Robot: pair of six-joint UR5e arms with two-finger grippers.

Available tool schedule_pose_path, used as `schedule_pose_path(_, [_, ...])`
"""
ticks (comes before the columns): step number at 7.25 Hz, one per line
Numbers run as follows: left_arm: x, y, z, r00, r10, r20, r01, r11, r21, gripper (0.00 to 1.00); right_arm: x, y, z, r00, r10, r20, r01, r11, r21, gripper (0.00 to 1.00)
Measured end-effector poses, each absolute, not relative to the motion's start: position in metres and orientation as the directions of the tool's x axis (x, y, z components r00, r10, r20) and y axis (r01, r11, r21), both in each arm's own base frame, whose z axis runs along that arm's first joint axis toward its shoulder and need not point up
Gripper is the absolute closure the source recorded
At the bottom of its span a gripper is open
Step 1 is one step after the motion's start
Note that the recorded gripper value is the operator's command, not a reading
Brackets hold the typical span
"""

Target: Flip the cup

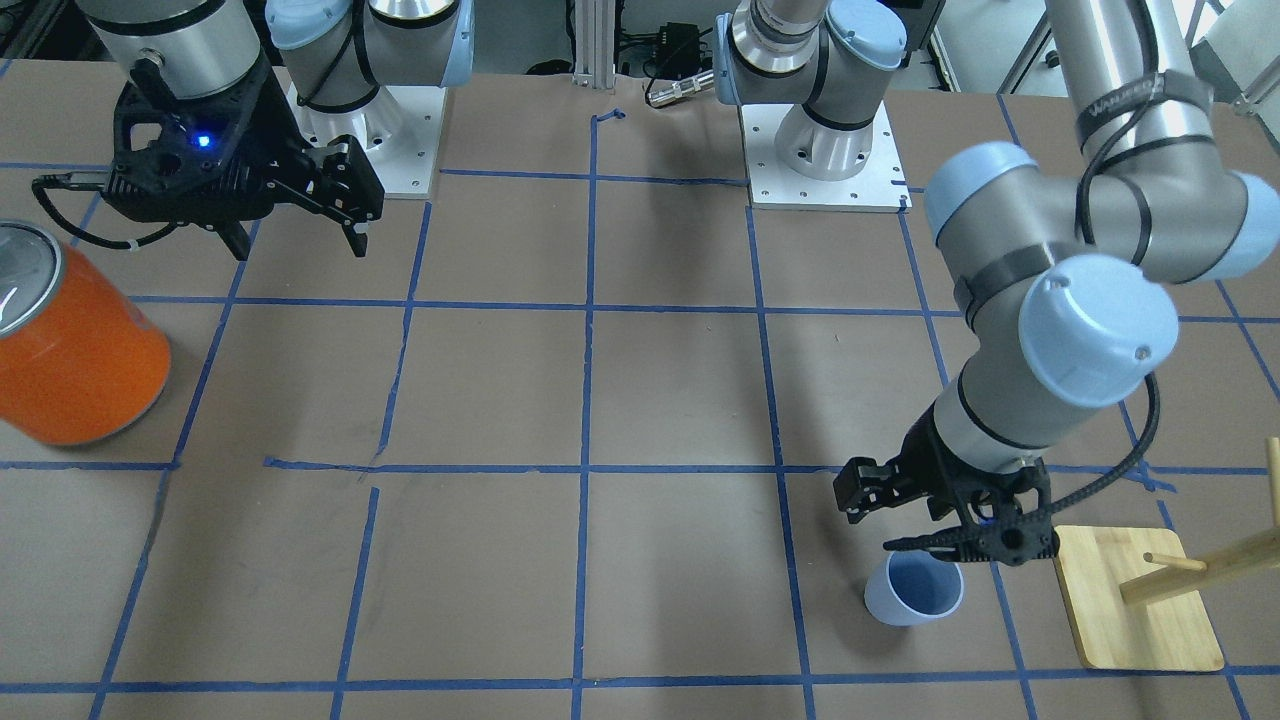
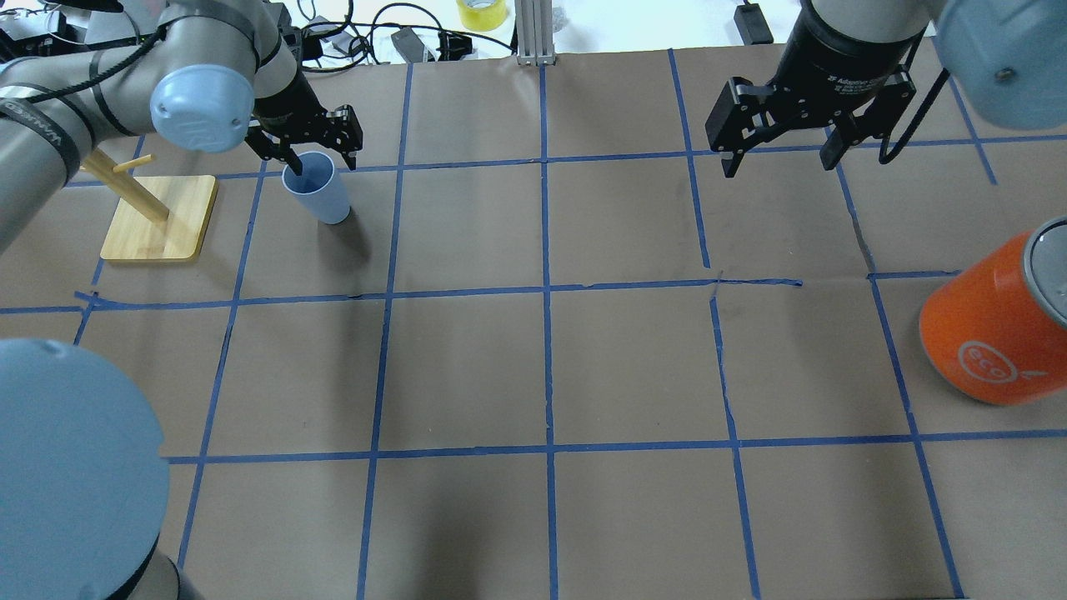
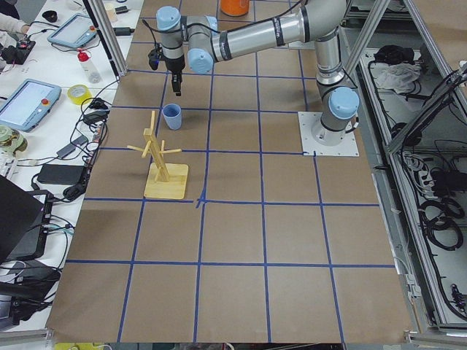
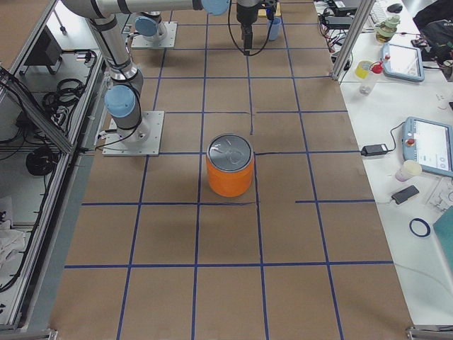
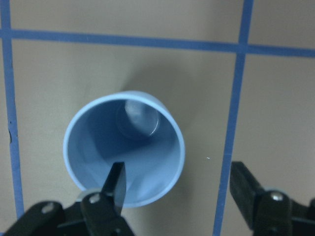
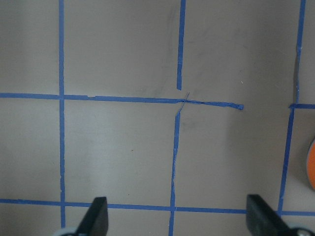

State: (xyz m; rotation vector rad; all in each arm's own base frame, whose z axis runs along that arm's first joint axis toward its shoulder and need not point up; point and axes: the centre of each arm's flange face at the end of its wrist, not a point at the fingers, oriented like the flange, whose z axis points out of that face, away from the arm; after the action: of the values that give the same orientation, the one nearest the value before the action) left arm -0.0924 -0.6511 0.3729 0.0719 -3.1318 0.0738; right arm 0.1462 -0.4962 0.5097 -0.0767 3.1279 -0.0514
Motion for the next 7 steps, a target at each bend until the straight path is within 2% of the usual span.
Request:
schedule_pose_path(3, [-0.128,-0.582,0.453,-1.0,0.009,0.007,0.008,0.998,-0.063,0.04,0.146,-0.496,0.51,-0.999,-0.049,-0.012,-0.049,0.998,-0.032,0.0])
schedule_pose_path(7, [-0.147,-0.51,0.507,-0.999,0.049,0.0,0.049,0.99,-0.136,0.0,0.146,-0.496,0.51,-0.999,-0.049,-0.012,-0.049,0.998,-0.032,0.0])
